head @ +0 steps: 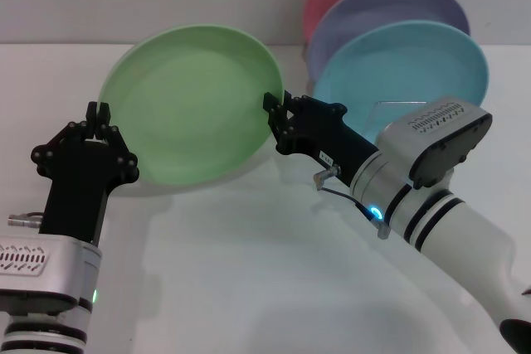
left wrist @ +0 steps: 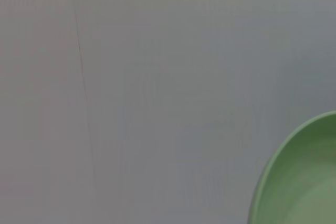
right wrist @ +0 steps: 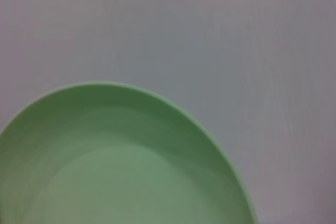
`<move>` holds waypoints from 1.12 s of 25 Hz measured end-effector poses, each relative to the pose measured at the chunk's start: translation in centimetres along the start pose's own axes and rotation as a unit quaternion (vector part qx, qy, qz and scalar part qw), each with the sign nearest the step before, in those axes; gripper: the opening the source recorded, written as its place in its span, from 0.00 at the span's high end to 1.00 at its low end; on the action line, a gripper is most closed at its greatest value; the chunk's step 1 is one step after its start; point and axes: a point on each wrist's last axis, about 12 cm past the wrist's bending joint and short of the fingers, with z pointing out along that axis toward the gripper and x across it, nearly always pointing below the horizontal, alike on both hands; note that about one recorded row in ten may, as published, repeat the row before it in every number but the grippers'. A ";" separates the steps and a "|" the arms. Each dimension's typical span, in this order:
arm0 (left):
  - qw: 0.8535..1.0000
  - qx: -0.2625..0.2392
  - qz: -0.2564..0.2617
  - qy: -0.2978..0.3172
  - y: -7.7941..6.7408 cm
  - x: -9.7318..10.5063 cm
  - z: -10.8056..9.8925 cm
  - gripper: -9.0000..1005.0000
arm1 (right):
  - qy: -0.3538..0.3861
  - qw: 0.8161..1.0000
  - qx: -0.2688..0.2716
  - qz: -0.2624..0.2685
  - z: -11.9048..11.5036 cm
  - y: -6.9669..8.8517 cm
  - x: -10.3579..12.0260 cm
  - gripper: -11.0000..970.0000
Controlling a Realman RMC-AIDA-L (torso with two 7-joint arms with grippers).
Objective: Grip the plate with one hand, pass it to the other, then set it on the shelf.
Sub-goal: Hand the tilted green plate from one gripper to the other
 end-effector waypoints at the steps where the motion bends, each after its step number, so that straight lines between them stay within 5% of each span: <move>1: 1.000 0.000 0.000 0.000 0.0 0.0 0.0 0.96 | 0.000 1.000 0.000 0.000 0.0 0.0 0.0 0.84; 28: 1.000 0.002 0.000 0.001 -0.1 0.0 0.0 0.96 | 0.002 1.000 0.001 0.001 -0.1 0.0 0.1 0.93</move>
